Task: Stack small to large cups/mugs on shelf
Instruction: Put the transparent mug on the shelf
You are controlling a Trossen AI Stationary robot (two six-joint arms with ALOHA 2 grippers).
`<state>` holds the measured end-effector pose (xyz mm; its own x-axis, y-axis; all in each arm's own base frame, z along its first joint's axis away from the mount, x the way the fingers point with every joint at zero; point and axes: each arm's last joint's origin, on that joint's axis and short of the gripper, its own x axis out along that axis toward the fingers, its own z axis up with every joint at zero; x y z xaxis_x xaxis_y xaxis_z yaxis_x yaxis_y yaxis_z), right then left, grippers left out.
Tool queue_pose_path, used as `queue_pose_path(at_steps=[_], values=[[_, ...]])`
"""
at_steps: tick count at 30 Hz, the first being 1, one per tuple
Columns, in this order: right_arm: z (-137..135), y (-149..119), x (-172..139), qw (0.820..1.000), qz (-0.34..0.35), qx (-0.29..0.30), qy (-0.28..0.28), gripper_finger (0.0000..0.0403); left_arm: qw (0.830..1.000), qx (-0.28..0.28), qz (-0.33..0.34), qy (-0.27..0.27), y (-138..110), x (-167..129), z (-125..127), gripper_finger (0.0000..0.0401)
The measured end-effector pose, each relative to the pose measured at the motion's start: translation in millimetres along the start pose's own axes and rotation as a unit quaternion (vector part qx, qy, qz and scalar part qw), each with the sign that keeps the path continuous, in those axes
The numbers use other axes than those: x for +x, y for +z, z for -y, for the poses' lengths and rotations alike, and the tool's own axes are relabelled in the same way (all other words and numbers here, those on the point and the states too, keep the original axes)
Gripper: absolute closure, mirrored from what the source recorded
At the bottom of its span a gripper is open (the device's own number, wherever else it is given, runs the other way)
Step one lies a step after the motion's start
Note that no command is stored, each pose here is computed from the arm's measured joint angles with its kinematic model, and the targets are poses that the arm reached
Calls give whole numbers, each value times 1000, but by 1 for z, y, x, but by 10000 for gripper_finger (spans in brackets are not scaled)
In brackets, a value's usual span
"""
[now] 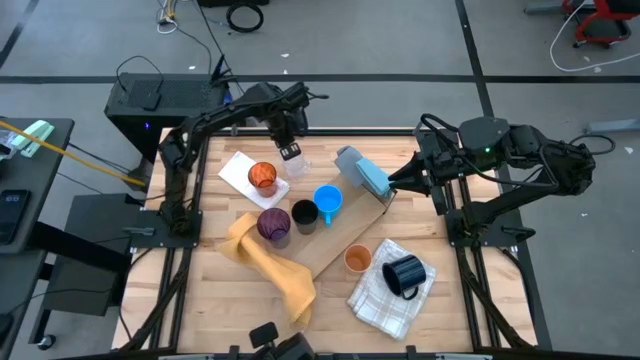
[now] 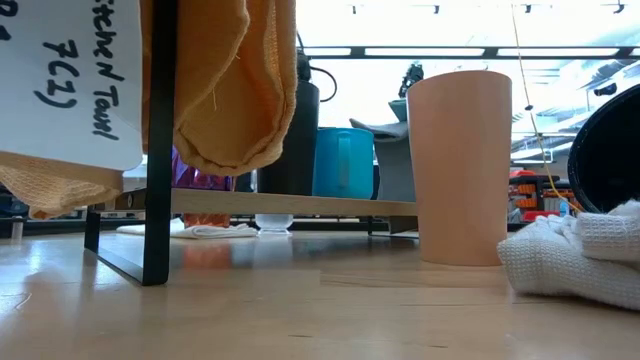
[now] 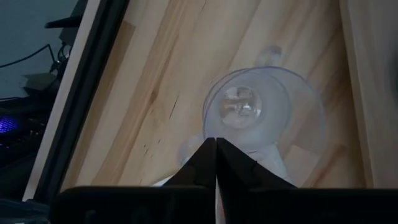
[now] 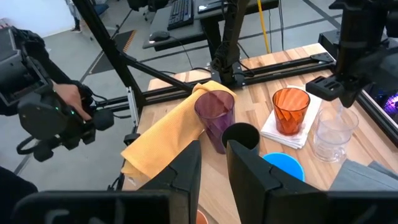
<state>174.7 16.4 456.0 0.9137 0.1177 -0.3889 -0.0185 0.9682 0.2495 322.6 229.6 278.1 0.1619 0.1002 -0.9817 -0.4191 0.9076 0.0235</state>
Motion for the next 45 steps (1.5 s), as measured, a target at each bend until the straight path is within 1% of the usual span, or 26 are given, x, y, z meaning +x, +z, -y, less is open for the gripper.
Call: queue_pose_path(at_steps=[3,10,19,22,31,36,40,45], values=[[0,0,0,1000,0,0,0,318,1000,1,4,1,-1,-3,0,395],[0,0,0,1000,0,-2,0,318,1000,0,11,2,1,-3,0,363],[0,0,0,1000,0,0,0,318,1000,-3,30,6,4,-3,-1,345],[0,0,0,1000,0,0,0,318,999,-11,41,7,6,-3,-2,331],[0,0,0,1000,0,4,0,318,999,-17,36,7,7,0,-4,272],[0,0,0,1000,0,5,0,318,999,-20,36,8,7,2,-7,248],[0,0,0,1000,1,6,0,318,999,-22,33,7,9,7,-7,240],[0,0,0,1000,2,11,1,318,999,-33,21,6,10,17,-10,238]])
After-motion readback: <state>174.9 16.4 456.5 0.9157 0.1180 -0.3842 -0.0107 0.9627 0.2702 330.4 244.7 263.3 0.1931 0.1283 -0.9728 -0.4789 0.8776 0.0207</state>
